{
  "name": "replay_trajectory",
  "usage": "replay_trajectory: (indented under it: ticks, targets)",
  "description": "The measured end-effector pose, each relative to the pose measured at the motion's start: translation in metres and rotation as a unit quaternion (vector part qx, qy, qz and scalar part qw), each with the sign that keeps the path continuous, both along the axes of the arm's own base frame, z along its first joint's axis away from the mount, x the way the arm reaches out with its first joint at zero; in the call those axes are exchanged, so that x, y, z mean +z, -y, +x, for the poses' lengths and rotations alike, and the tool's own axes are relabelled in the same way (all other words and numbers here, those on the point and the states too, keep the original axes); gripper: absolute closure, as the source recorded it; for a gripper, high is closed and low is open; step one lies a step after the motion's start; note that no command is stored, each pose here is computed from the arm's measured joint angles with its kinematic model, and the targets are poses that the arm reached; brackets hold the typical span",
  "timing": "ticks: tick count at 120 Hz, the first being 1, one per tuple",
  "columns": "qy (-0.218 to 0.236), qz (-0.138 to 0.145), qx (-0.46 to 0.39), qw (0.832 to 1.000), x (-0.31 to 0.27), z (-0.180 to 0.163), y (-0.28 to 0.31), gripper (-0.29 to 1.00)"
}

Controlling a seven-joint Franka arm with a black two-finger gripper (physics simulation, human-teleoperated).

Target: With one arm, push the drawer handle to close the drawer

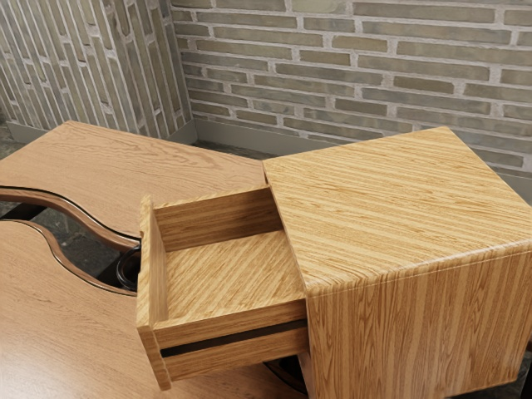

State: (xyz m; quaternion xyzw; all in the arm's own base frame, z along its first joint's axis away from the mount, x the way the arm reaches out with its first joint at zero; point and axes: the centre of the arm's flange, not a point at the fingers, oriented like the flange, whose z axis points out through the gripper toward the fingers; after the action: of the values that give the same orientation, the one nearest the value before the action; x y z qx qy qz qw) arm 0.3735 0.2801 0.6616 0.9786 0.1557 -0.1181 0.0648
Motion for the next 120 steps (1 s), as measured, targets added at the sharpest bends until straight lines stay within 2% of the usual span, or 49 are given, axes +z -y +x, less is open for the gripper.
replay_trajectory:
  ticks: [9, 17, 25, 38, 46, 60, 74, 93, 120]
  targets:
    - [0.037, 0.02, -0.004, 0.999, 0.008, 0.009, -0.003, 0.0]
    - [0.109, 0.075, -0.046, 0.99, 0.074, 0.02, 0.037, 0.0]
    - [0.159, 0.112, -0.096, 0.976, 0.12, 0.03, 0.092, 0.0]
    - [0.176, 0.142, -0.153, 0.962, 0.133, 0.049, 0.155, 0.01]
    - [0.176, 0.152, -0.171, 0.957, 0.133, 0.054, 0.177, 0.15]
    - [0.14, 0.162, -0.196, 0.957, 0.102, 0.058, 0.207, 0.45]
    - [0.114, 0.166, -0.211, 0.957, 0.071, 0.053, 0.224, 0.62]
    - [0.087, 0.161, -0.235, 0.955, 0.024, 0.052, 0.241, 0.72]
    - [0.058, 0.138, -0.261, 0.954, -0.043, 0.034, 0.246, 0.77]
